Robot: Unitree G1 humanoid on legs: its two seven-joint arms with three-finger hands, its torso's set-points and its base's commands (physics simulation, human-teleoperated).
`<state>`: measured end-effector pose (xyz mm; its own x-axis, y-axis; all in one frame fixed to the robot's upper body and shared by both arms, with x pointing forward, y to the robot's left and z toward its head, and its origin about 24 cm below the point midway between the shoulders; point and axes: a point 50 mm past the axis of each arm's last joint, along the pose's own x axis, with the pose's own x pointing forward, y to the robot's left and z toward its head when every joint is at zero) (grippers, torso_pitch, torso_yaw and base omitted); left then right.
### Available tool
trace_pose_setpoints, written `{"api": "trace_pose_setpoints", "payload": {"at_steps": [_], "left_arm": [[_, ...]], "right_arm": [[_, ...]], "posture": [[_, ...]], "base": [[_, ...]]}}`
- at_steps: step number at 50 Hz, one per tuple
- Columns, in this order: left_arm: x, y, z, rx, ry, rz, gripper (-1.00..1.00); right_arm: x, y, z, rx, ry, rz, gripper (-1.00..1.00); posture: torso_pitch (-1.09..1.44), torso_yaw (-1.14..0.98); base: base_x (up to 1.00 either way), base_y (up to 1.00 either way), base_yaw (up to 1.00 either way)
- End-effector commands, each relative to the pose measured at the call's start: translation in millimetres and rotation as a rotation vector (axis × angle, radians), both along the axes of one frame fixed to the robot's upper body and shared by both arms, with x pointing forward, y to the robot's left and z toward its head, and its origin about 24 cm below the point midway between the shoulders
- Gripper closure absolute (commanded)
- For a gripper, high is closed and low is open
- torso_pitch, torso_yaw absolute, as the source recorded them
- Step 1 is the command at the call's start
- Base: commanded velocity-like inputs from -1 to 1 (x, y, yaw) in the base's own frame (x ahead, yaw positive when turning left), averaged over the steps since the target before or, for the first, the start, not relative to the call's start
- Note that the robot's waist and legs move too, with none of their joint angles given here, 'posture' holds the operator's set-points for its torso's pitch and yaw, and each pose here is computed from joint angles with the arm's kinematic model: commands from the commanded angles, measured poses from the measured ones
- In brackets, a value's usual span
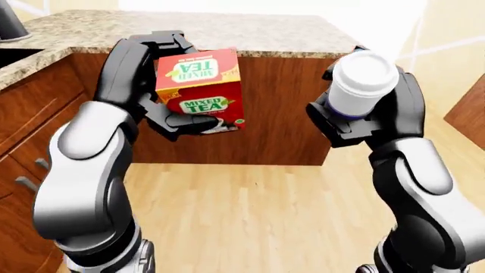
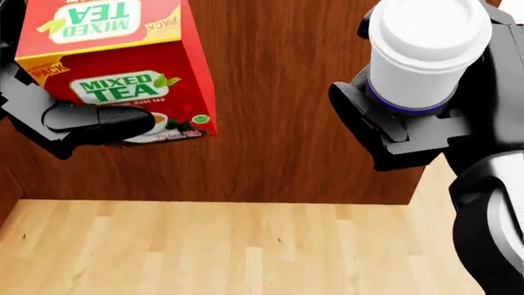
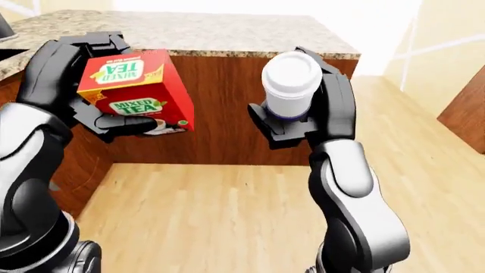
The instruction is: Move the drinks to the dining counter.
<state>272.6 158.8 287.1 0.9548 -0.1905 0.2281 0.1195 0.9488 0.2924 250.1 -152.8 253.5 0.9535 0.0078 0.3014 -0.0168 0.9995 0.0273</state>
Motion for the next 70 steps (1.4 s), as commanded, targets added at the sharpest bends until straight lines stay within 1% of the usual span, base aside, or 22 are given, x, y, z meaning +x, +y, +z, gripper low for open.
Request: {"api": "trace_pose_setpoints", "payload": {"at_steps": [1,6,9,12,17,27,30,41,56,62,70], "left_arm": [[-7.0,-4.2,21,0.009,-0.079,-0.022,1.00],[-13.5,-4.9,49,0.022,-0.122,-0.026,1.00],[-15.7,-6.4,58,0.031,-0.134,-0.029,1.00],[-16.0,-6.3,62,0.039,-0.137,-0.031,1.00],[-17.9,-7.1,71,0.047,-0.142,-0.034,1.00],[-17.2,-4.2,66,0.028,-0.139,-0.025,1.00],[-15.6,-4.1,60,0.024,-0.133,-0.023,1.00],[-17.9,-2.2,59,0.026,-0.135,-0.017,1.00],[-20.5,-2.1,64,0.031,-0.144,-0.020,1.00],[-20.0,-1.6,61,0.031,-0.142,-0.018,1.00],[-20.4,-0.5,56,0.029,-0.137,-0.015,1.00]], "right_arm": [[-4.0,-2,18,0.001,-0.064,-0.023,1.00],[-6.6,0,39,-0.022,-0.091,-0.022,1.00],[-8.3,-1,47,-0.019,-0.104,-0.022,1.00],[-13.1,0,50,-0.024,-0.116,-0.018,1.00],[-15.0,0,57,-0.024,-0.129,-0.015,1.00],[-17.5,1,58,-0.030,-0.136,-0.011,1.00],[-17.7,2,59,-0.029,-0.137,-0.011,1.00],[-18.2,2,57,-0.025,-0.140,-0.008,1.00],[-19.0,1,59,-0.030,-0.142,-0.014,1.00],[-18.7,0,58,-0.024,-0.151,-0.017,1.00],[-19.6,2,55,-0.019,-0.146,-0.004,1.00]], "posture": [[0.00,0.00],[0.00,0.00],[0.00,0.00],[0.00,0.00],[0.00,0.00],[0.00,0.00],[0.00,0.00],[0.00,0.00],[0.00,0.00],[0.00,0.00],[0.00,0.00]], "base": [[0.52,0.00,0.00],[0.49,-0.01,0.00],[0.94,-0.05,0.00],[1.00,-0.05,0.00],[1.00,-0.02,0.00],[1.00,0.00,0.00],[1.00,0.00,0.00],[1.00,0.00,0.00],[0.45,0.00,0.00],[0.21,0.00,0.00],[0.00,0.00,0.00]]}}
